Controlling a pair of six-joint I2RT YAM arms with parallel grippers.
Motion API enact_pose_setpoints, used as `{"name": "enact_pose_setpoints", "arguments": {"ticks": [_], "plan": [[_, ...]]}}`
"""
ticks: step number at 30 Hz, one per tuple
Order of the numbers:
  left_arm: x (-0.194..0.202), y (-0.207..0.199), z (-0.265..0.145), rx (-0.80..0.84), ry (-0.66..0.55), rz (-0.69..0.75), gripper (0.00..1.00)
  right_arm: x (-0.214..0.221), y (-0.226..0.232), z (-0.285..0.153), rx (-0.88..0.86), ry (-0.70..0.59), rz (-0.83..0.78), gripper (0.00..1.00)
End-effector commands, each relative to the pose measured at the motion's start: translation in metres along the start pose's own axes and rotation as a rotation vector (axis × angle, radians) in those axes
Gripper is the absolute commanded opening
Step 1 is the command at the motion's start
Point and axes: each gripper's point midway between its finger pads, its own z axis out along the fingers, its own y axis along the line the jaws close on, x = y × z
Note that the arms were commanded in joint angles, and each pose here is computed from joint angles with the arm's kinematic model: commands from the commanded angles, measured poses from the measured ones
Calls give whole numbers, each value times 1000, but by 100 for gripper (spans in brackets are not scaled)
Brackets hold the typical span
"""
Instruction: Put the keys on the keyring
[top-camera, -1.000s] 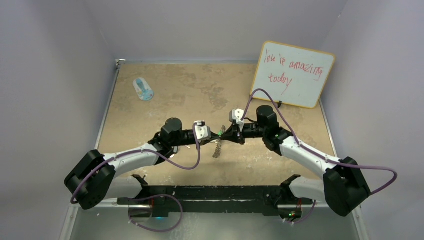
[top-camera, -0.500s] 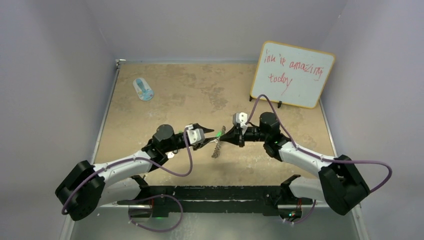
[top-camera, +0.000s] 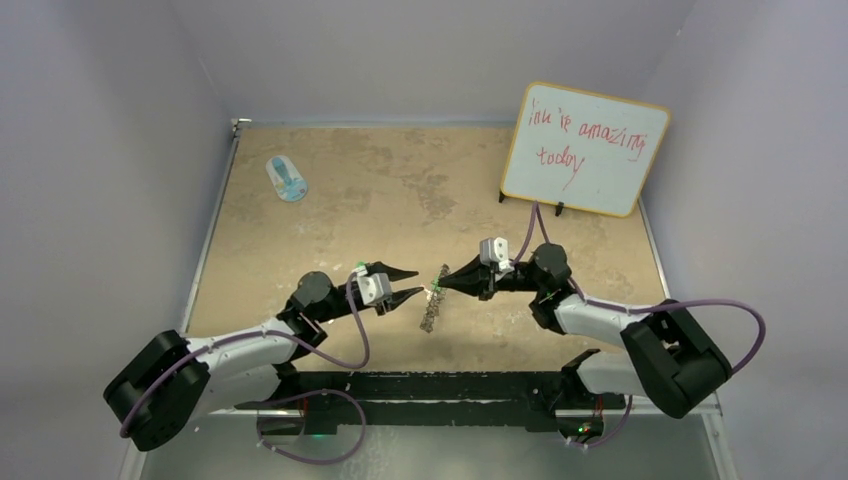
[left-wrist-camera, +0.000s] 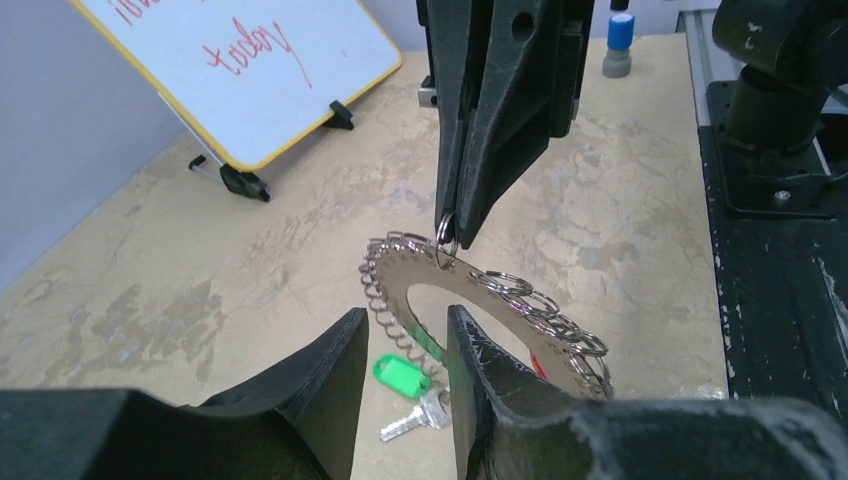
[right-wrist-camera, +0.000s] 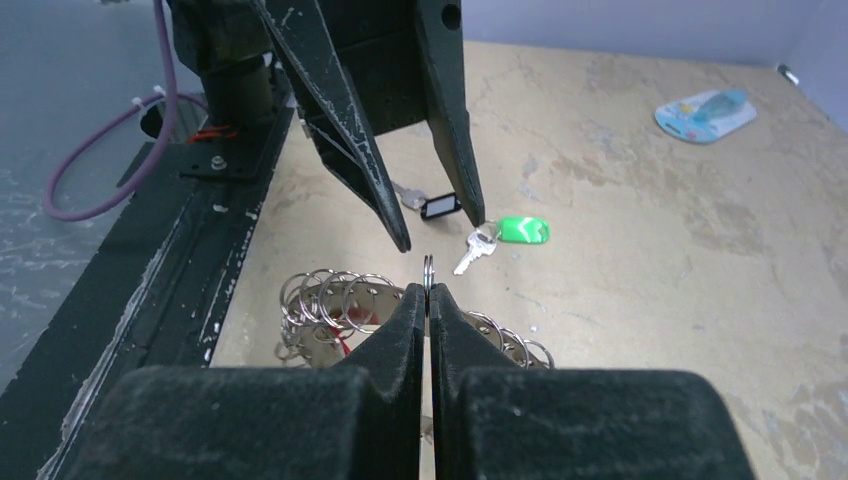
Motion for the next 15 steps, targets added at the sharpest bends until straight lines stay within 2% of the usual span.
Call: {"name": "enact_pose_setpoints", "arguments": {"ticks": [1, 15], "plan": [[-28, -9, 4, 53, -125, 21, 33, -34, 11, 3, -67, -119, -117, 0], [-41, -24, 14, 171, -197, -5, 31, -37, 13, 4, -84, -146, -88, 0]]}}
